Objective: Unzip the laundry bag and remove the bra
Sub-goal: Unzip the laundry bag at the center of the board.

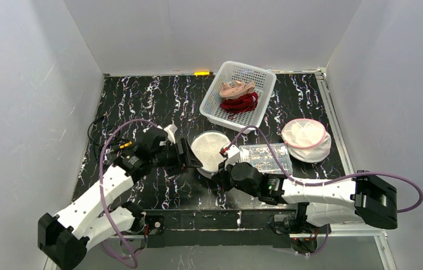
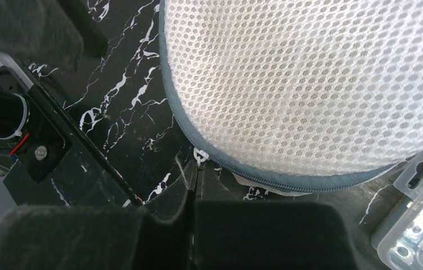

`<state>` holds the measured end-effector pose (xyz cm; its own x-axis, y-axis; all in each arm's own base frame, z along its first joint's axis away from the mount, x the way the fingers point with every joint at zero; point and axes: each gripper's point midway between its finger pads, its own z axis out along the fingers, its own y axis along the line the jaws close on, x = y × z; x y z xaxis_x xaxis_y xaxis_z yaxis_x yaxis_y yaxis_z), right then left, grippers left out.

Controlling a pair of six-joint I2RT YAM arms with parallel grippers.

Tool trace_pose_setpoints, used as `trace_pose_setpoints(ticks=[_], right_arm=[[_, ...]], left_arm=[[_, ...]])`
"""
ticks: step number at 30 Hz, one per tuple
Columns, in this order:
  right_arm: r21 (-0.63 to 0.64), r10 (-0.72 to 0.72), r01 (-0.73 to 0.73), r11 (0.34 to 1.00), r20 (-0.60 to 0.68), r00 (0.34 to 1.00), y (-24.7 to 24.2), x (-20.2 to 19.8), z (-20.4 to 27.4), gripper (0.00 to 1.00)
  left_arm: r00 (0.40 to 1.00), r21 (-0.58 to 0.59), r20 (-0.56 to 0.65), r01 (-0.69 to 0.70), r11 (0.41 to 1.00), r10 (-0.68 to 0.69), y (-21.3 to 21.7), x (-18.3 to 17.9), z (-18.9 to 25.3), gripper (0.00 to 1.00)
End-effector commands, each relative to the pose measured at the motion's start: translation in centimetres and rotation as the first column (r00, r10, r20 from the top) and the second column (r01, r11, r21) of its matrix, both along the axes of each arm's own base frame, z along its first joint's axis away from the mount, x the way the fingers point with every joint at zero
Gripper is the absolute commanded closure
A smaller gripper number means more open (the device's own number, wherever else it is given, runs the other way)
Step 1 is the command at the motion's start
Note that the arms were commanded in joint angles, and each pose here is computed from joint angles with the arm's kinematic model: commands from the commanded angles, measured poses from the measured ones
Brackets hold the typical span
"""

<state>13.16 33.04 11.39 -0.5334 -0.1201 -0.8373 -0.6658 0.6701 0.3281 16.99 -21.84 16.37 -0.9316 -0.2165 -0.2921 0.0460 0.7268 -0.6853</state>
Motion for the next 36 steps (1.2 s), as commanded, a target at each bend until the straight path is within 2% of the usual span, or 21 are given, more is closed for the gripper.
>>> trace_pose_setpoints(ticks=[1,4,10,20,22,26,30,32,36], right_arm=[[0.114,0.029,-0.031,0.993,0.026,0.999,2.6,0.1,3.7,0.99],[0.119,0.042,-0.044,0.992,0.022,0.999,3.0,0.0,3.7,0.99],[0.121,0.056,-0.058,0.991,0.016,0.998,3.4,-0.2,3.8,0.99],[0.125,0.055,-0.058,0.99,0.02,0.998,3.3,-0.2,4.4,0.99],[0.126,0.058,-0.06,0.99,0.02,0.998,3.3,-0.2,4.4,0.99],[0.122,0.053,-0.055,0.991,0.024,0.998,3.1,-0.2,4.5,0.99],[0.104,0.033,-0.036,0.994,0.034,0.999,2.2,0.0,4.6,0.99],[0.088,0.015,-0.019,0.996,0.041,0.999,1.5,0.2,4.5,0.99],[0.05,-0.032,0.029,0.998,0.058,0.998,-0.1,0.8,4.5,0.99]], left_arm=[[0.989,-0.053,-0.1,-0.112,0.992,0.106,-0.7,-1.7,-0.7,0.28],[0.983,-0.066,-0.103,-0.159,0.985,0.152,-1.4,-1.6,-0.4,0.28],[0.959,-0.069,-0.079,-0.279,0.958,0.274,-1.3,0.6,-0.6,0.28],[0.956,-0.035,-0.153,-0.258,0.965,0.25,-3.4,1.3,-3.1,0.3],[0.953,-0.024,-0.157,-0.268,0.963,0.261,-3.4,1.5,-3.5,0.39],[0.94,0.004,-0.163,-0.302,0.953,0.299,-2.9,1.7,-4.2,0.69],[0.935,0.054,-0.154,-0.315,0.947,0.32,-2.2,1.8,-4.8,0.91],[0.934,0.067,-0.153,-0.316,0.946,0.323,-2.0,1.8,-5.1,0.99],[0.934,0.086,-0.137,-0.319,0.944,0.328,-1.7,1.9,-5.3,1.0]])
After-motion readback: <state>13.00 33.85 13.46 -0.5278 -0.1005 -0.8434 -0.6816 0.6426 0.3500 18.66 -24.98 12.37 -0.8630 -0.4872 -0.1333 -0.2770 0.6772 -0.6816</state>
